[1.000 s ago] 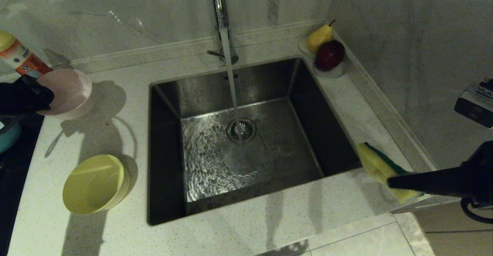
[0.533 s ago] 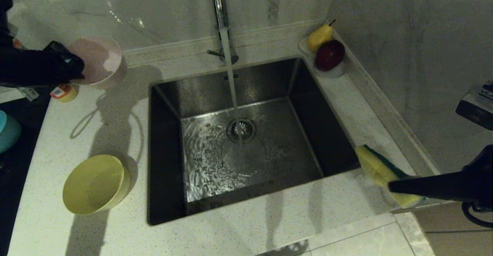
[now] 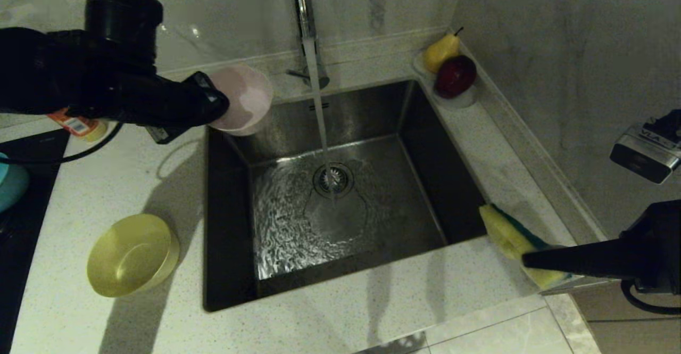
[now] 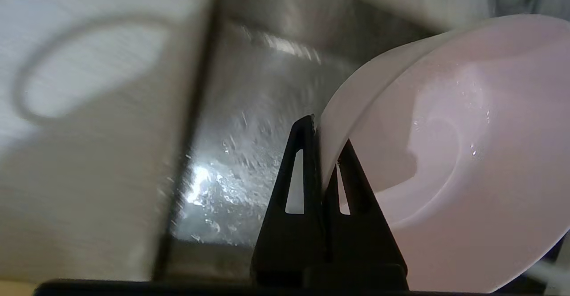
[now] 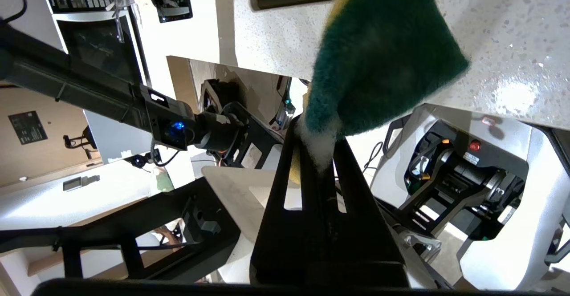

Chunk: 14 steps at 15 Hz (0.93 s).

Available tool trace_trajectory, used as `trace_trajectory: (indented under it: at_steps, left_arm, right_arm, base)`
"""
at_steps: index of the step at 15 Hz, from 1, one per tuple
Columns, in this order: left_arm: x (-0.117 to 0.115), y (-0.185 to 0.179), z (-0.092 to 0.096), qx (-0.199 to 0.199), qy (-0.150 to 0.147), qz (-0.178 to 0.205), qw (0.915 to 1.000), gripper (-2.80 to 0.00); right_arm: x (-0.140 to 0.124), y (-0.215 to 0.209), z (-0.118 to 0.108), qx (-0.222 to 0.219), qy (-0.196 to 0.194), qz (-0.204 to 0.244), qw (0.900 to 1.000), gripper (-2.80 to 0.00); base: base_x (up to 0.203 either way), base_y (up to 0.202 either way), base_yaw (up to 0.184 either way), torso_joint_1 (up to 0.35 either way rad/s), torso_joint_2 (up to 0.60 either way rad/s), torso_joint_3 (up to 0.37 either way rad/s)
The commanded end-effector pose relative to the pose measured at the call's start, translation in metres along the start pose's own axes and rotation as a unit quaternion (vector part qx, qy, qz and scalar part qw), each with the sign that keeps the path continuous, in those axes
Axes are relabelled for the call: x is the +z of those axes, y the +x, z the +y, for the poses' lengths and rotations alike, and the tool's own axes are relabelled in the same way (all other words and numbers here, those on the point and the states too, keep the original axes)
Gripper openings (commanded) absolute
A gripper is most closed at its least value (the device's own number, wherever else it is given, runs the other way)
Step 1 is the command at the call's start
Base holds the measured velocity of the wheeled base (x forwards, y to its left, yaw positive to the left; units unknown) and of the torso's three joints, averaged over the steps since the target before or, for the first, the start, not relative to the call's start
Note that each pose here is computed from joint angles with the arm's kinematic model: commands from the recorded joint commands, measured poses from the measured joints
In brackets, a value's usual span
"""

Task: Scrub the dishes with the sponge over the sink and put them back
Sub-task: Wash the bowl

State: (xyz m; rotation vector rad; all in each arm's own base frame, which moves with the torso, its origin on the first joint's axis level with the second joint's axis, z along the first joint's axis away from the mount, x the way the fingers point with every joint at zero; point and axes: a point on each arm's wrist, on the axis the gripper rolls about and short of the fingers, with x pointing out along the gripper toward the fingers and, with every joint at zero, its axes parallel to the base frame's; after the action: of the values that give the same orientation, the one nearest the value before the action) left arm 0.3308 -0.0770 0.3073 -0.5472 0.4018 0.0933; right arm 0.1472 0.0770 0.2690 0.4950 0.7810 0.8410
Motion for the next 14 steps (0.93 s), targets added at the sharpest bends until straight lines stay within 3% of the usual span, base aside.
trace_trajectory:
  at_steps: [1,4,7,14]
  left_arm:
    - [-0.031,0.024,-0.016,0.0,0.021,0.043,0.9989,-2.8]
    - [-0.052,0.031,-0.029,-0.013,0.036,0.063,0.9973,-2.8]
    - [-0.07,0.044,-0.037,-0.017,0.023,0.07,0.9972,-2.8]
    - [-0.093,0.079,-0.042,-0.016,0.028,0.076,0.9966,-2.8]
  right_arm:
    - [-0.001,0.003,-0.003,0.001,0.0,0.0,1.0,-2.8]
    - [-0.003,0.002,-0.003,0.002,-0.002,-0.002,1.0,-2.8]
    - [-0.007,0.005,-0.008,-0.002,-0.013,0.006,1.0,-2.8]
    - [-0.009,0.007,-0.01,0.0,-0.016,0.002,1.0,-2.8]
  base:
    - [0.0,0.0,0.0,0.0,0.0,0.0]
    - [0.0,0.0,0.0,0.0,0.0,0.0]
    - [0.0,0.0,0.0,0.0,0.0,0.0]
    - [0.0,0.0,0.0,0.0,0.0,0.0]
